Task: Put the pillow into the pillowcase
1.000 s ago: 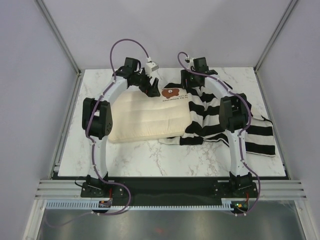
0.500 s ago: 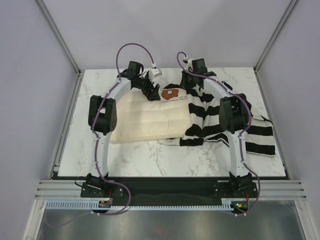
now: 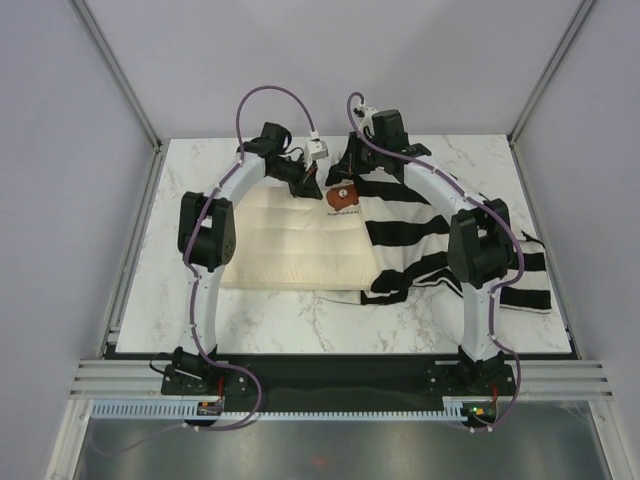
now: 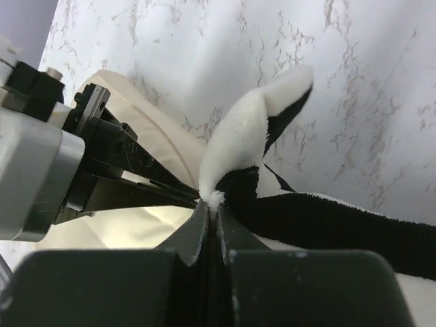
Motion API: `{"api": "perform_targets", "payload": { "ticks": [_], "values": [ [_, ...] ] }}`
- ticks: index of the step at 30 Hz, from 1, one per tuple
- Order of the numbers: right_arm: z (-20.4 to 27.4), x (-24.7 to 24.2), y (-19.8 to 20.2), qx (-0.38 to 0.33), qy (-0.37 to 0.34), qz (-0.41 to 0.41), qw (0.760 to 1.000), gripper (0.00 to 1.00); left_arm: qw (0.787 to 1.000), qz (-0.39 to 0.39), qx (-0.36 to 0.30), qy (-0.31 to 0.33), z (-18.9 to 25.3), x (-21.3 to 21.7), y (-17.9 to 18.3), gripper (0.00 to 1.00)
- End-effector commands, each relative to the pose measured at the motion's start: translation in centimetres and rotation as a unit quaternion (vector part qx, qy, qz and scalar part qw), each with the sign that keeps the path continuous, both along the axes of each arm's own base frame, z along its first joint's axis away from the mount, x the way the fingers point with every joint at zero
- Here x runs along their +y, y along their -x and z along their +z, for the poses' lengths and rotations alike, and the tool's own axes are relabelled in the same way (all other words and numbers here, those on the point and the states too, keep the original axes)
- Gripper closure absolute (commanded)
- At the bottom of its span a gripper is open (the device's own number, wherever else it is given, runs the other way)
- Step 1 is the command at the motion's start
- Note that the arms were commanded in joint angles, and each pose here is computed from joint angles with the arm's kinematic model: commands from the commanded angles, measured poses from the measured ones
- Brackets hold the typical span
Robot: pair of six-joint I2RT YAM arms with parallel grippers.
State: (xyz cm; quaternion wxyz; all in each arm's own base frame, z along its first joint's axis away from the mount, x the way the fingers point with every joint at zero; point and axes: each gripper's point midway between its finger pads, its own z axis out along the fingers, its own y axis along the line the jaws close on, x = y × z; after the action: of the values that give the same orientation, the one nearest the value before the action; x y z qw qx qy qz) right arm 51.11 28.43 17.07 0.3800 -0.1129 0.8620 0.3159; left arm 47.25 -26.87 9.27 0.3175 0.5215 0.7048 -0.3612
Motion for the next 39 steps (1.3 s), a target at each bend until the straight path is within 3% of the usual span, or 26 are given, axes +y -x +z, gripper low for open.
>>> {"api": "perform_targets", "payload": {
  "ticks": [1, 6, 7, 8, 9, 10, 12, 13, 14, 15, 17, 18, 19, 20, 23, 25, 31, 39],
  "values": [
    [3.8, 2.7, 1.3, -0.012, -0.063, -0.018, 0.998, 1.0, 0.996, -0.032, 0.044, 0.071, 5.1, -2.5, 3.2, 0.98],
    [3.4, 5.7, 3.1, 0.0, -0.079, -0.058, 0.995, 1.0, 0.988, 0.029, 0.069, 0.135, 8.1, -2.1, 2.2, 0.98],
    [2.5, 5.2, 2.8, 0.006, -0.076, -0.093, 0.993, 1.0, 0.986, 0.064, 0.063, 0.14, 8.4, -0.7, 1.0, 0.98],
    [2.2, 5.1, 2.7, 0.01, -0.077, -0.107, 0.991, 1.0, 0.977, 0.107, 0.115, 0.145, 7.1, 0.1, 1.3, 0.98],
    [1.6, 5.1, 2.6, 0.019, -0.078, -0.116, 0.99, 1.0, 0.975, 0.119, 0.085, 0.165, 8.4, 0.7, 0.1, 0.98],
    [1.4, 5.6, 2.7, 0.034, -0.091, -0.123, 0.988, 1.0, 0.971, 0.145, 0.096, 0.163, 7.9, 1.8, -0.6, 0.98],
    [2.1, 8.2, 3.0, 0.028, -0.111, -0.065, 0.991, 1.0, 0.967, 0.169, 0.101, 0.162, 8.1, 2.7, -1.1, 0.98],
    [2.5, 9.2, 3.3, 0.022, -0.101, -0.042, 0.994, 0.78, 0.964, 0.195, 0.094, 0.154, 7.8, 3.6, -1.8, 0.98],
    [1.5, 8.8, 3.9, 0.025, -0.061, -0.014, 0.998, 0.63, 0.962, 0.207, 0.094, 0.152, 7.9, 4.1, -1.9, 0.98],
    [3.6, 8.0, 3.2, 0.003, -0.053, -0.005, 0.999, 0.46, 0.959, 0.224, 0.084, 0.151, 8.9, 5.4, -2.2, 0.75],
    [6.7, 4.3, 3.7, -0.042, -0.007, -0.004, 0.999, 0.4, 0.963, 0.228, 0.038, 0.136, 10.3, 6.9, -2.0, 0.44],
    [5.4, 2.3, 4.7, -0.031, 0.014, -0.01, 0.999, 0.38, 0.966, 0.228, 0.004, 0.124, 12.6, 7.6, -0.9, 0.34],
    [9.1, -0.6, 5.6, -0.068, 0.01, -0.023, 0.997, 0.35, 0.97, 0.221, -0.043, 0.091, 11.8, 8.4, -0.4, 0.2],
    [9.2, -2.3, 6.6, -0.083, 0.038, -0.018, 0.996, 0.33, 0.971, 0.215, -0.068, 0.079, 12.0, 8.8, 0.4, 0.01],
    [6.2, -6.8, 11.5, -0.077, 0.127, -0.005, 0.989, 0.34, 0.976, 0.157, -0.15, 0.025, 12.2, 9.5, 4.5, 0.0],
    [5.4, -7.7, 14.0, -0.065, 0.143, 0.012, 0.987, 0.36, 0.976, 0.11, -0.187, -0.008, 10.7, 9.6, 8.0, 0.0],
    [-2.0, -7.7, 17.9, 0.017, 0.213, 0.047, 0.976, 0.36, 0.969, 0.016, -0.238, -0.067, 6.1, 8.2, 15.5, 0.0],
    [-5.6, -6.7, 20.2, 0.076, 0.219, 0.059, 0.971, 0.49, 0.92, -0.076, -0.361, -0.133, 1.1, 5.0, 21.8, 0.0]
  ]
}}
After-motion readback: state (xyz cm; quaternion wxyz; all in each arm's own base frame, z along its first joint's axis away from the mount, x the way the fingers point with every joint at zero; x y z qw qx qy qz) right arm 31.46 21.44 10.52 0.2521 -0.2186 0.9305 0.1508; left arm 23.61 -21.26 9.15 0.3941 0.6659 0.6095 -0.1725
